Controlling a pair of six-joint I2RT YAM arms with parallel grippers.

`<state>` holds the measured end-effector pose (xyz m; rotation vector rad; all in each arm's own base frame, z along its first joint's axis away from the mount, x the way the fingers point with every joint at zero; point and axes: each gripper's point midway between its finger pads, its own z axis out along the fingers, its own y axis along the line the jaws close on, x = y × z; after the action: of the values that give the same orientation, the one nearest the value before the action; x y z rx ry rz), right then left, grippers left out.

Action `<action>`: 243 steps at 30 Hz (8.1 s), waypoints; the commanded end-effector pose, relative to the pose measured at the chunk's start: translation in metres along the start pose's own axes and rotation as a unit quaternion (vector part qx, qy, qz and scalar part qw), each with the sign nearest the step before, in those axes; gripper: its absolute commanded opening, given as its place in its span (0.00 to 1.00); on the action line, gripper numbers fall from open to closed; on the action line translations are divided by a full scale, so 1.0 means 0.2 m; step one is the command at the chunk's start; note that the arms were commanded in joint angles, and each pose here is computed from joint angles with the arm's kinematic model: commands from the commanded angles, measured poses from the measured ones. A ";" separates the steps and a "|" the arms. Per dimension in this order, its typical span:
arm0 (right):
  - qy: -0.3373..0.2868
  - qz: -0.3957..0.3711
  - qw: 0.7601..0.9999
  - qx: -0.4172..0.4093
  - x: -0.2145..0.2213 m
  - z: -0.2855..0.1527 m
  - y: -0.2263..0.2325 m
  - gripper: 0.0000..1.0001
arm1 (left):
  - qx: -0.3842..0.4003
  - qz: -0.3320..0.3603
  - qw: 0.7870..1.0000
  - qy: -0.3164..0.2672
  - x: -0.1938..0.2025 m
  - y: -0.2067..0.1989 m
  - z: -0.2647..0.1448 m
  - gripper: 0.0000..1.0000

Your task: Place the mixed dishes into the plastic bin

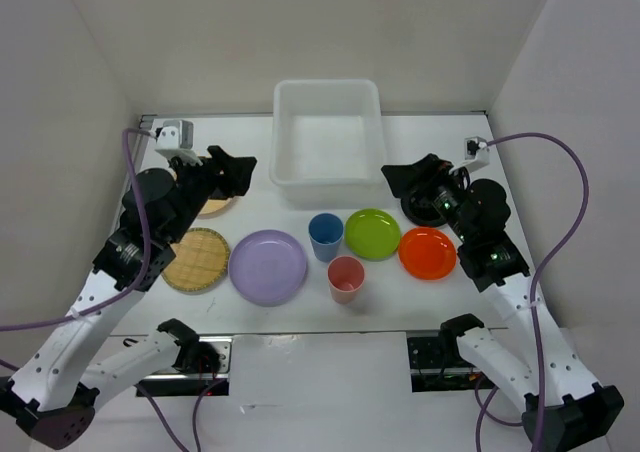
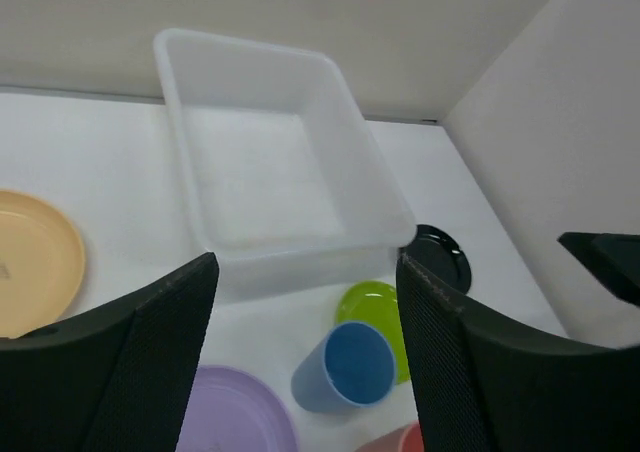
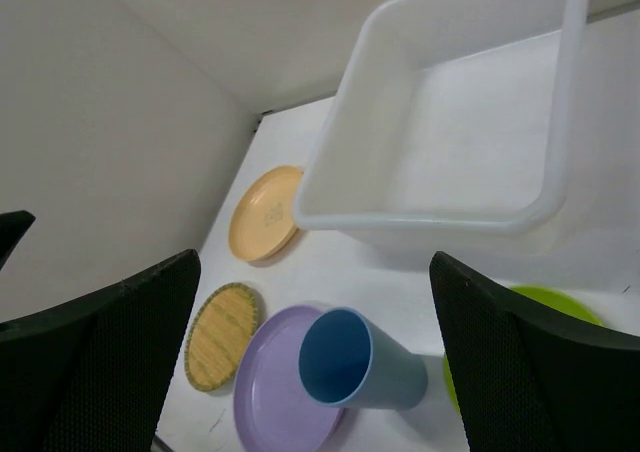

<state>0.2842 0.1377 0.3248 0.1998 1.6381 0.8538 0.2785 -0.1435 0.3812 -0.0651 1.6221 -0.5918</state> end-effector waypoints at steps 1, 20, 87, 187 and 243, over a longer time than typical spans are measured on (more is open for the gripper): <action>-0.039 -0.040 0.998 0.012 -0.16 0.04 0.03 1.00 | -0.043 0.006 0.999 -0.006 -0.08 0.07 0.09 0.80; 0.053 -0.064 0.996 -0.012 0.06 0.20 -0.03 1.00 | -0.216 -0.184 0.957 0.058 -0.10 1.29 0.41 0.46; 0.100 -0.058 0.993 -0.008 0.18 0.25 -0.09 1.00 | -0.455 -0.159 0.805 0.346 1.05 2.09 0.27 0.10; -0.034 -0.034 0.996 0.069 -0.14 -0.15 -0.10 1.00 | -0.156 -0.106 0.957 0.219 0.81 0.51 1.82 0.49; 0.329 -0.154 0.913 0.186 1.08 0.31 -0.14 0.14 | -0.069 0.037 0.972 0.221 0.17 0.00 -0.14 0.81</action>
<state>0.2822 0.2591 0.1152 -0.1491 2.4424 0.3870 0.2499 -0.1495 0.3362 0.0352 2.1487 -0.4153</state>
